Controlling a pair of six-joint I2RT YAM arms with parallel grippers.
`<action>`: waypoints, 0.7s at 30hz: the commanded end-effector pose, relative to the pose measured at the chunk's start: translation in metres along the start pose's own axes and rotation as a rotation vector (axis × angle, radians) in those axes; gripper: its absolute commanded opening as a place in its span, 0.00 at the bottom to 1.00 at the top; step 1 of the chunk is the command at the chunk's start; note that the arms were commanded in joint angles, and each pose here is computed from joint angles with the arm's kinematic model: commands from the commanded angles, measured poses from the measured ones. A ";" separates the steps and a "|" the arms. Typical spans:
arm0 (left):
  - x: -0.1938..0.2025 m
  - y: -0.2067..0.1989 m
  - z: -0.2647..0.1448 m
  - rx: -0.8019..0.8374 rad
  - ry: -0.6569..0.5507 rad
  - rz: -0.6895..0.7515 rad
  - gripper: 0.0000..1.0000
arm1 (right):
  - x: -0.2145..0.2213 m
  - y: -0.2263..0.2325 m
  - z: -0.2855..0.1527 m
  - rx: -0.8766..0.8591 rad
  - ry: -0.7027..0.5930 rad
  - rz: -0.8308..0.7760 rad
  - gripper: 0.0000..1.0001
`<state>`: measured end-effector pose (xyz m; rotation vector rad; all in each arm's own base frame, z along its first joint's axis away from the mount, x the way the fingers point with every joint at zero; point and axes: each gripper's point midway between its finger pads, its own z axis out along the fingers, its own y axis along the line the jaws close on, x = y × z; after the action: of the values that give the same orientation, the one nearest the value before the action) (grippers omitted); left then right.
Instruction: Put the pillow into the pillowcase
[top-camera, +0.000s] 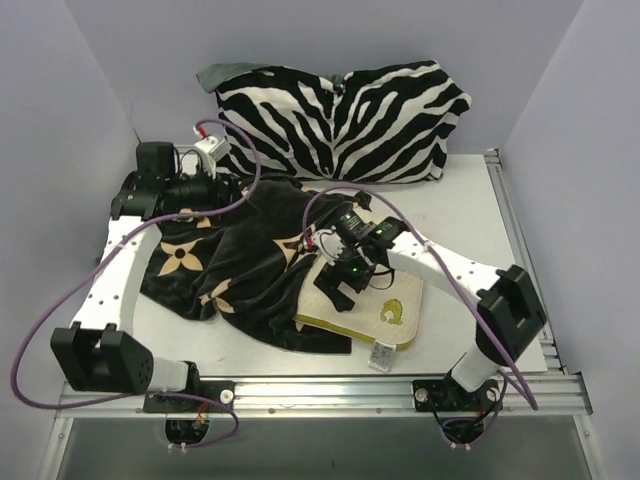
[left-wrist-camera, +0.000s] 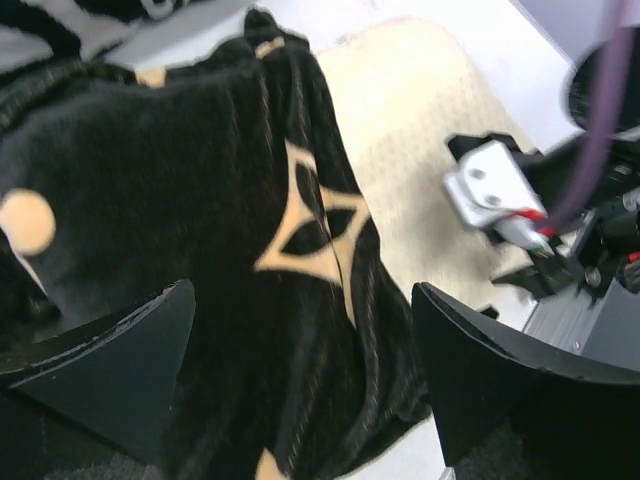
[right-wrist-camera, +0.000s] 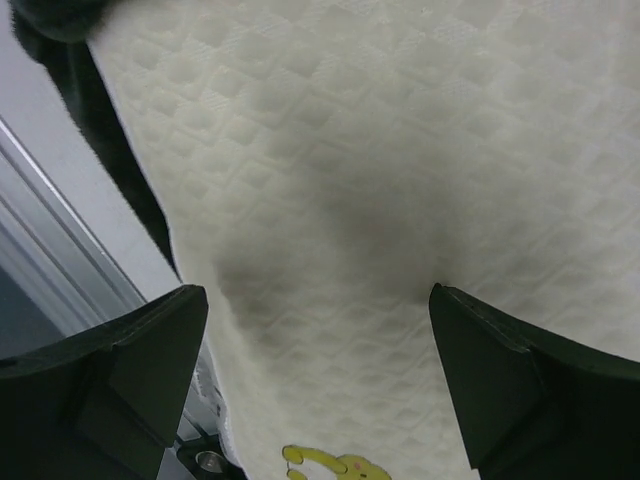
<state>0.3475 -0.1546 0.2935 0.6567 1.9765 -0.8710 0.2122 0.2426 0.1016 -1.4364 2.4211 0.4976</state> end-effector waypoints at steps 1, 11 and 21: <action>0.026 -0.020 -0.022 0.034 0.032 0.072 0.97 | 0.019 -0.019 0.028 0.085 0.147 -0.023 1.00; 0.162 -0.125 -0.042 0.320 0.429 0.538 0.92 | -0.052 -0.026 0.016 -0.078 -0.048 0.138 0.02; 0.241 -0.156 0.053 0.363 0.580 0.887 0.92 | -0.075 -0.022 -0.010 -0.245 -0.167 0.175 0.00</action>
<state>0.1031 -0.2367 0.1149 2.0508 1.8103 -0.6748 0.2768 0.2741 0.1173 -1.1865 2.5002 0.8046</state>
